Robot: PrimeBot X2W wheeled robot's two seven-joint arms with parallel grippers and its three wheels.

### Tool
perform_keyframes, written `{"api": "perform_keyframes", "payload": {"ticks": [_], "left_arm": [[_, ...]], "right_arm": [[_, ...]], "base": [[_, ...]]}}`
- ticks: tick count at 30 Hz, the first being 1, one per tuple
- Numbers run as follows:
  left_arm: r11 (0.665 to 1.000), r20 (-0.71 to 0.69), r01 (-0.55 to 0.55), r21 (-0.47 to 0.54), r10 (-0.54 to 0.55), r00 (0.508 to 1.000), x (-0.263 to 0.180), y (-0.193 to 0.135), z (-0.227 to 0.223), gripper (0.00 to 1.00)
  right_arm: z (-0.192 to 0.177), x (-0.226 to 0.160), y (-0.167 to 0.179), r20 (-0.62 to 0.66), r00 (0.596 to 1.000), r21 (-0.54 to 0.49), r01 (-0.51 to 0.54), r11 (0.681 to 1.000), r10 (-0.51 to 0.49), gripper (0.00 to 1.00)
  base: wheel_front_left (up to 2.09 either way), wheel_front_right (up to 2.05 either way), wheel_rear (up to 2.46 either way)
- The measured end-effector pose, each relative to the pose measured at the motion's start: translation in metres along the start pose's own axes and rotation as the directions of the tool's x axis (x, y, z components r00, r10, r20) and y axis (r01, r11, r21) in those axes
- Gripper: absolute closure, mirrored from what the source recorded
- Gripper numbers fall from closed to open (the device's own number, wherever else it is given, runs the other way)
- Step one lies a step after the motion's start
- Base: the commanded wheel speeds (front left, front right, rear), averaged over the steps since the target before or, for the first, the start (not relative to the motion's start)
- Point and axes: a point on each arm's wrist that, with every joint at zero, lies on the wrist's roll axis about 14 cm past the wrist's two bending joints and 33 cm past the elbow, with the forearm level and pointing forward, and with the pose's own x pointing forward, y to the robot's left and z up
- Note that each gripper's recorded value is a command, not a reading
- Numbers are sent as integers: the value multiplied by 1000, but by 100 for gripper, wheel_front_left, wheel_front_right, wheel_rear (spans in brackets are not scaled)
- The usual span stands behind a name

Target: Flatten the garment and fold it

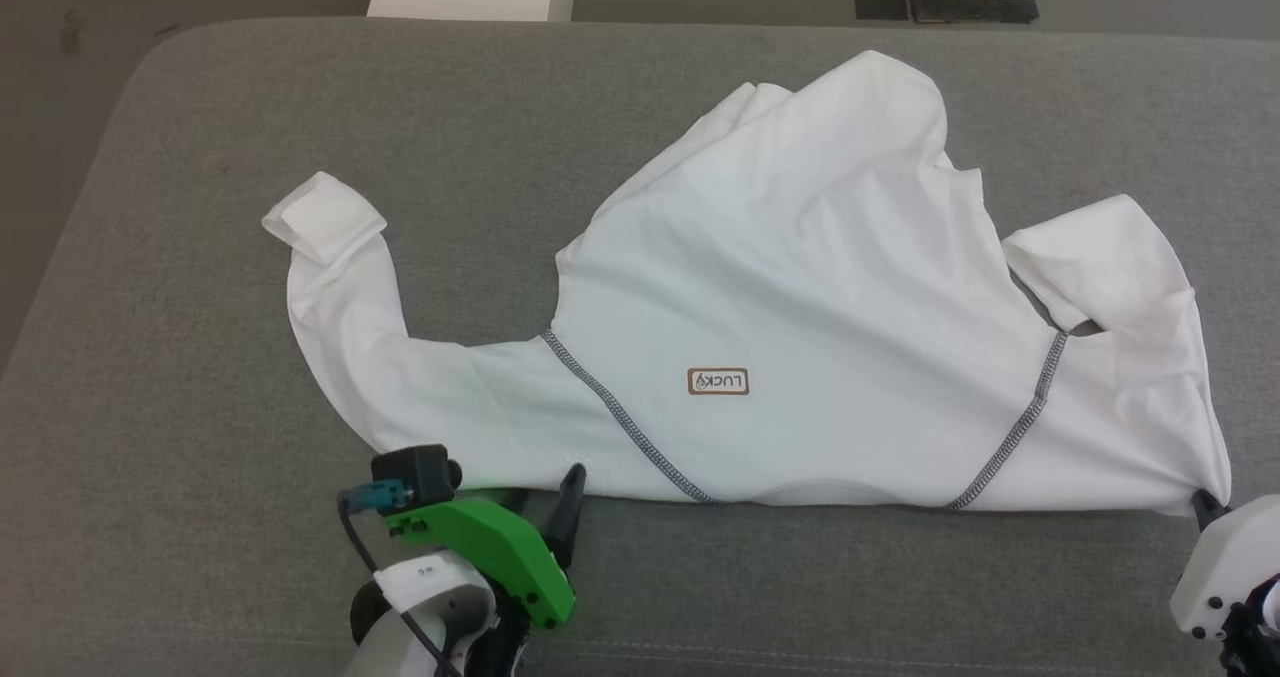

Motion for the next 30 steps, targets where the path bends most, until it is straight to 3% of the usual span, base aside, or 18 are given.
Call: {"api": "perform_keyframes", "payload": {"ticks": [9, 11, 12, 18, 23, 30], "left_arm": [[998, -111, -26, 51, 31, 993, 22, -5, -17, 0], [998, -119, -20, 59, 27, 993, 24, -7, -17, 85], [998, -115, -19, 60, 26, 993, 25, -7, -17, 100], [999, -23, 7, 46, -6, 1000, 20, -12, 2, 100], [990, 139, 138, -38, -132, 982, -1, -41, 48, 100], [944, 272, 318, 89, -330, 904, -45, -87, 133, 100]], "right_arm": [[-7, 2, -2, -12, 1000, 10, 1, 1000, -1, 100], [-7, 3, -2, -11, 1000, 12, 1, 1000, -1, 100], [-8, 3, -2, -11, 1000, 14, 1, 1000, -1, 100], [0, 0, 0, 26, 1000, 31, -14, 999, 13, 100], [32, -12, 10, 142, 988, 38, -58, 998, 52, 100], [108, -46, 46, 338, 932, -76, -113, 991, 133, 100]], "base": [[0, 0, 0], [0, 0, 0], [0, 0, 0], [0, 0, 0], [0, 0, 0], [0, 0, 0]]}}
